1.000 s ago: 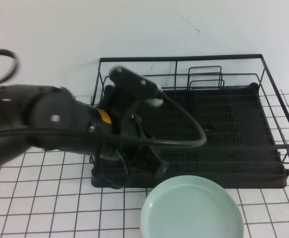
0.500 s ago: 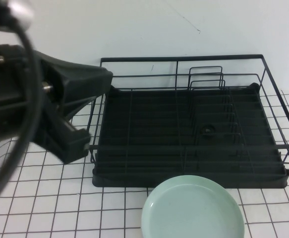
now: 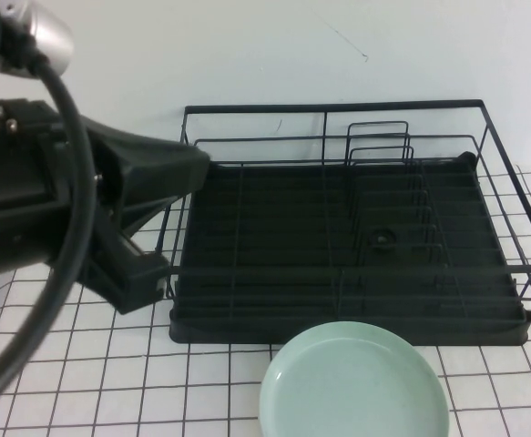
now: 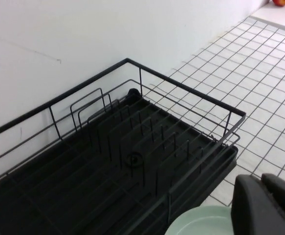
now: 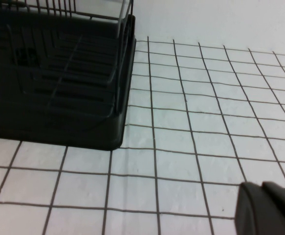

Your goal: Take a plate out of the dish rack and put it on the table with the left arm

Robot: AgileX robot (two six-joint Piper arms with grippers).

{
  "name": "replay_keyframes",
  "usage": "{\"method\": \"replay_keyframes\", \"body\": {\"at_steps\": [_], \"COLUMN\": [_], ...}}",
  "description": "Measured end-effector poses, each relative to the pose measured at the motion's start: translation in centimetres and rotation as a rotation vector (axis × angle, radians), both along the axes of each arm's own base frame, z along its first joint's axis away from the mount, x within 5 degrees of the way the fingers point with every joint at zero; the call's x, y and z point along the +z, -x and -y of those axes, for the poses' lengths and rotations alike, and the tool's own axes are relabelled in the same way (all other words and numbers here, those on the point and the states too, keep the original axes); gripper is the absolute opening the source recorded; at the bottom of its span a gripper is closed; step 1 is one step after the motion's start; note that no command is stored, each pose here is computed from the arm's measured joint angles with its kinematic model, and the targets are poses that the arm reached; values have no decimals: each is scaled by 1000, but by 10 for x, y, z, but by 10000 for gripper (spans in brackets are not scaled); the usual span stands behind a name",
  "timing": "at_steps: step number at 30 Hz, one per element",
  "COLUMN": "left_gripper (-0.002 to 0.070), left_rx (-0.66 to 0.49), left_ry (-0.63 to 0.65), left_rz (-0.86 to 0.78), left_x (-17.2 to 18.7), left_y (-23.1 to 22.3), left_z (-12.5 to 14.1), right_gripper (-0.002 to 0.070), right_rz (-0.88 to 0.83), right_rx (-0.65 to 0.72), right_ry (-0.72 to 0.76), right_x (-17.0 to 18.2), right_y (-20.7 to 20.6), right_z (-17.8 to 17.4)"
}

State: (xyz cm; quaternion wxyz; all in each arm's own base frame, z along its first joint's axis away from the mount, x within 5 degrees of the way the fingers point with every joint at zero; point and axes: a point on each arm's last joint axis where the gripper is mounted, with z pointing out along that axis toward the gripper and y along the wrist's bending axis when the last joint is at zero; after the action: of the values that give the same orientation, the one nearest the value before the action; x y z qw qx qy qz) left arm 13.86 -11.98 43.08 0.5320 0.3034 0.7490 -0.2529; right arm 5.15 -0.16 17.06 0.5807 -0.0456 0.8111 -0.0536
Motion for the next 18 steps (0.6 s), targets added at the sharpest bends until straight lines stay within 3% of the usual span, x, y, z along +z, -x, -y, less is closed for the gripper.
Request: {"method": "replay_keyframes", "body": {"at_steps": [4,8,13,18], "left_gripper": [-1,-1,-1,-1], "left_rx": [62,225,451,568], "left_ry": [5,43,103,88], "left_rz": [22,140,276,280], "left_x": [-6,-20,-71,-147], "left_y": [8,24,49,70], "left_z": [-19,-52,-86,-101], "right_gripper": [-3,-3,-3,-3], "right_rz": [0,0,0,0], "right_rx": [0,0,0,0], "right_ry": [0,0,0,0], "right_x": [0,0,0,0], "right_y": [0,0,0,0], "right_z": [0,0,0,0]}}
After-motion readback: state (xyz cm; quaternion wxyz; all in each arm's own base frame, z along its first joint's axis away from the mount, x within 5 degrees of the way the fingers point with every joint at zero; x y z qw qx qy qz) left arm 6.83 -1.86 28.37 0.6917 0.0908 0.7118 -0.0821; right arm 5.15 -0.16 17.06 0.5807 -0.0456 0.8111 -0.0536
